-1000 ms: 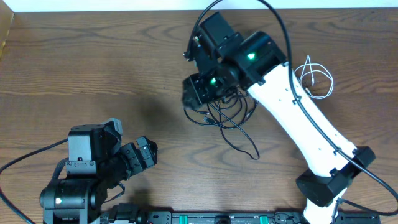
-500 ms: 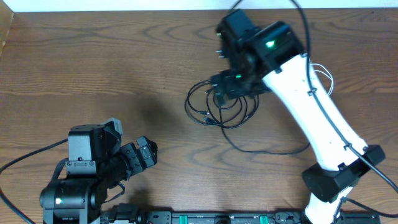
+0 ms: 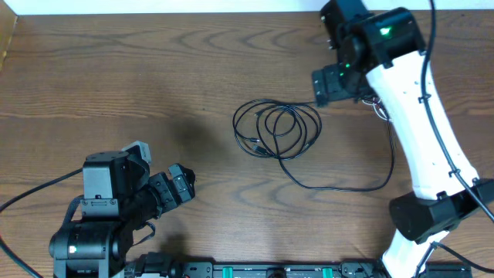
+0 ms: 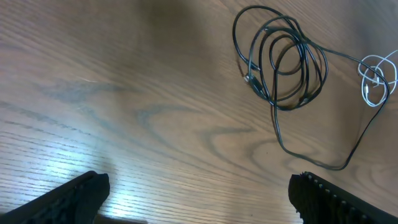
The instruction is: Untangle cables
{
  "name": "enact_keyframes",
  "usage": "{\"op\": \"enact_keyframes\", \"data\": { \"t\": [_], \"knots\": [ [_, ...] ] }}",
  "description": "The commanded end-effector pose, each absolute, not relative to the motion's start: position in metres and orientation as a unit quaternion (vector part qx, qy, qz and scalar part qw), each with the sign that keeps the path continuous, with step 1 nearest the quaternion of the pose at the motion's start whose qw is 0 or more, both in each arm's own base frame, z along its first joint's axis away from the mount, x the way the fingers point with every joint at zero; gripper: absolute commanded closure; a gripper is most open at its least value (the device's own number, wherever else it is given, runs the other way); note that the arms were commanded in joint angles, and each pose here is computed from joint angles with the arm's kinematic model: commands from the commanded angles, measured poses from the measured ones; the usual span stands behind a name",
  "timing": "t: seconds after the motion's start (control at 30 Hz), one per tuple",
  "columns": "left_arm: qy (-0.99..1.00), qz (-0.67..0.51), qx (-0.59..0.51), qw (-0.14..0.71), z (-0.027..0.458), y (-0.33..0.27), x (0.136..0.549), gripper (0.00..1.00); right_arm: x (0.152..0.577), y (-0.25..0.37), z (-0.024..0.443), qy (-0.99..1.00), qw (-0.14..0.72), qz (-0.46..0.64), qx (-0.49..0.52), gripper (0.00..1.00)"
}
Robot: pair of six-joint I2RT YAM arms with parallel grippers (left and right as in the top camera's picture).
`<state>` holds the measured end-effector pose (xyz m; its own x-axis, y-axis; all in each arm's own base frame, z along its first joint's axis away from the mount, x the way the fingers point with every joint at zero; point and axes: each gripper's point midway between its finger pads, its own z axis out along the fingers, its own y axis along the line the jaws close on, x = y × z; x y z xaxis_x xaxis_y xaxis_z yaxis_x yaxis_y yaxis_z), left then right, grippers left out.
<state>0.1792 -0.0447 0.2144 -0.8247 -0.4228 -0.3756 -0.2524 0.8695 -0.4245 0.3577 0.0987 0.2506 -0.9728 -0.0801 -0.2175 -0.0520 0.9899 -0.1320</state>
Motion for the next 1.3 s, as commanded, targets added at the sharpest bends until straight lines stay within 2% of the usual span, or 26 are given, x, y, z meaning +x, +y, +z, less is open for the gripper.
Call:
{"op": "enact_keyframes", "data": {
  "t": [0.0, 0.27, 0.5, 0.63, 0.8, 0.83, 0.9, 0.97, 1.07, 1.13, 1.17, 1.2, 1.27],
  "knots": [
    [0.936, -0.180, -0.186, 0.237, 0.215, -0.043, 0.180, 0.02, 0.360, 0.064, 0.258, 0.989, 0.121, -0.089, -0.002, 0.01],
    [0.937, -0.179, -0.187, 0.234, 0.214, -0.043, 0.179, 0.02, 0.354, 0.004, 0.210, 0.992, 0.041, -0.111, 0.038, 0.01],
    [0.937, -0.178, -0.187, 0.234, 0.214, -0.043, 0.179, 0.02, 0.337, -0.039, 0.136, 0.988, -0.027, -0.118, 0.091, 0.01],
    [0.937, -0.178, -0.187, 0.234, 0.214, -0.043, 0.179, 0.02, 0.333, -0.045, 0.096, 0.989, -0.033, -0.096, 0.112, 0.01],
    [0.937, -0.178, -0.187, 0.234, 0.214, -0.043, 0.179, 0.02, 0.342, -0.039, 0.055, 0.991, -0.003, -0.057, 0.124, 0.07],
    [0.937, -0.178, -0.187, 0.234, 0.214, -0.043, 0.179, 0.02, 0.344, -0.040, 0.049, 0.991, 0.004, -0.056, 0.125, 0.11],
    [0.937, -0.178, -0.187, 0.234, 0.214, -0.043, 0.179, 0.02, 0.346, -0.040, 0.037, 0.991, 0.016, -0.056, 0.122, 0.26],
    [0.937, -0.178, -0.187, 0.234, 0.214, -0.043, 0.179, 0.02, 0.347, -0.040, 0.029, 0.991, 0.023, -0.055, 0.123, 0.29],
    [0.937, -0.178, -0.187, 0.234, 0.214, -0.043, 0.179, 0.02, 0.346, -0.037, 0.019, 0.991, 0.030, -0.044, 0.123, 0.46],
    [0.937, -0.178, -0.187, 0.234, 0.214, -0.043, 0.179, 0.02, 0.345, -0.036, 0.017, 0.991, 0.028, -0.043, 0.123, 0.68],
    [0.937, -0.178, -0.187, 0.234, 0.214, -0.043, 0.179, 0.02, 0.345, -0.036, 0.017, 0.991, 0.028, -0.044, 0.123, 0.81],
    [0.937, -0.178, -0.187, 0.234, 0.214, -0.043, 0.179, 0.02, 0.344, -0.035, 0.017, 0.991, 0.026, -0.042, 0.122, 0.98],
    [0.937, -0.178, -0.187, 0.234, 0.214, -0.043, 0.179, 0.02, 0.341, -0.030, 0.019, 0.992, 0.016, -0.027, 0.122, 0.99]
  ]
}}
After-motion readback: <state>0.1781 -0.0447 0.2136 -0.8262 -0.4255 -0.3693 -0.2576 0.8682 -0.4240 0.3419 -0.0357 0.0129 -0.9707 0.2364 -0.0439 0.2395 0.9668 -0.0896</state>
